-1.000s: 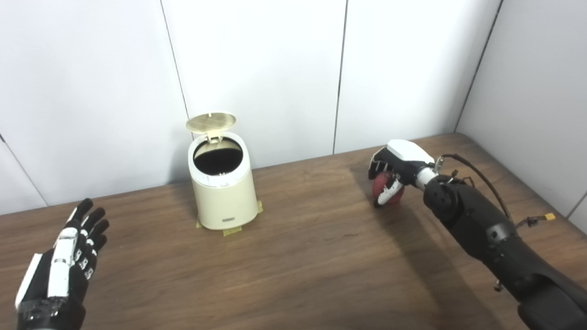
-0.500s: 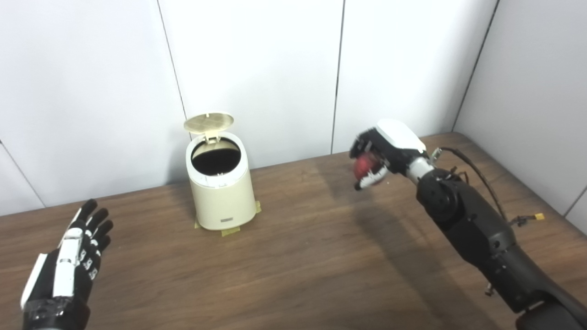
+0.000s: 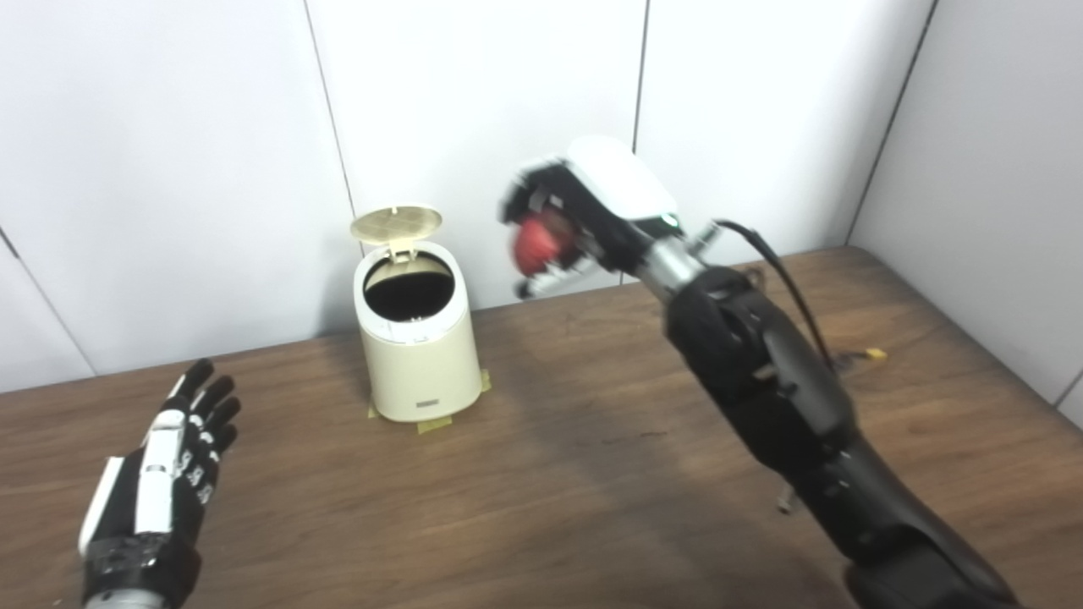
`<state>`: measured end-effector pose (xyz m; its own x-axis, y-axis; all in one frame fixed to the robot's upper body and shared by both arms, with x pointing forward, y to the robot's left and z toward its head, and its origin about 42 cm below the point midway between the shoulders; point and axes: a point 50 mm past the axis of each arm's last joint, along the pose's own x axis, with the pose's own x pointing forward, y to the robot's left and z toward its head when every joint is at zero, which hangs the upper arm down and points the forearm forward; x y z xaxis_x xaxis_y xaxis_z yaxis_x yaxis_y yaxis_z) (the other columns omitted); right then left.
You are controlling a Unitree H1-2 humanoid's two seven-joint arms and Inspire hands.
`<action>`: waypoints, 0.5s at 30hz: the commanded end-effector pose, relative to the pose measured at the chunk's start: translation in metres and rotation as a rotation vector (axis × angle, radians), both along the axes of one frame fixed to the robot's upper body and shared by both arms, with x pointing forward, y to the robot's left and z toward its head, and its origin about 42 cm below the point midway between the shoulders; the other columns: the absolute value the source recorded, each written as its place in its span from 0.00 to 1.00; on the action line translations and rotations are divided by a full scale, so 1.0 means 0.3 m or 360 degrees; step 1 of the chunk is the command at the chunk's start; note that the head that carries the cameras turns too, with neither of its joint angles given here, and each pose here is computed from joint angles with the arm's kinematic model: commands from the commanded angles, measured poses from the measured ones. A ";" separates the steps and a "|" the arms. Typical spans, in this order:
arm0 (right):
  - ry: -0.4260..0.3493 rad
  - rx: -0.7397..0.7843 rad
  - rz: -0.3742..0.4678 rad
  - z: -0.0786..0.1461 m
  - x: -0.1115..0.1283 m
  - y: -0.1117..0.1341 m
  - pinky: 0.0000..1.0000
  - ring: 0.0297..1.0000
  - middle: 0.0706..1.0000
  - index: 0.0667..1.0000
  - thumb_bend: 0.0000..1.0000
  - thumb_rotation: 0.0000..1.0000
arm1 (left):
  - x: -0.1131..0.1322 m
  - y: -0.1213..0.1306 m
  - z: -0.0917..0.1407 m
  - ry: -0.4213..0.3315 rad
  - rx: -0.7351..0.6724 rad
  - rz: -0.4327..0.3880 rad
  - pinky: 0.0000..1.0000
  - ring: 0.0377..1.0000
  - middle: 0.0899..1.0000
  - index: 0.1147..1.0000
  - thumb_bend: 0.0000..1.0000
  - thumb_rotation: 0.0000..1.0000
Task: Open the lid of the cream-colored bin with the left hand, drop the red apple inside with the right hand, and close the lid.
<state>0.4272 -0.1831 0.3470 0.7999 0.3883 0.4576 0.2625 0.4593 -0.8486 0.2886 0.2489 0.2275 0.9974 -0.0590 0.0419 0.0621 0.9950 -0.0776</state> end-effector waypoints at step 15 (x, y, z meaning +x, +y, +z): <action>-0.0141 0.0060 0.0326 0.098 0.068 0.261 0.36 0.38 0.47 0.48 0.50 0.00 | 0.000 -0.069 -0.004 -0.0056 0.0025 0.0056 0.88 0.88 0.87 0.90 0.30 1.00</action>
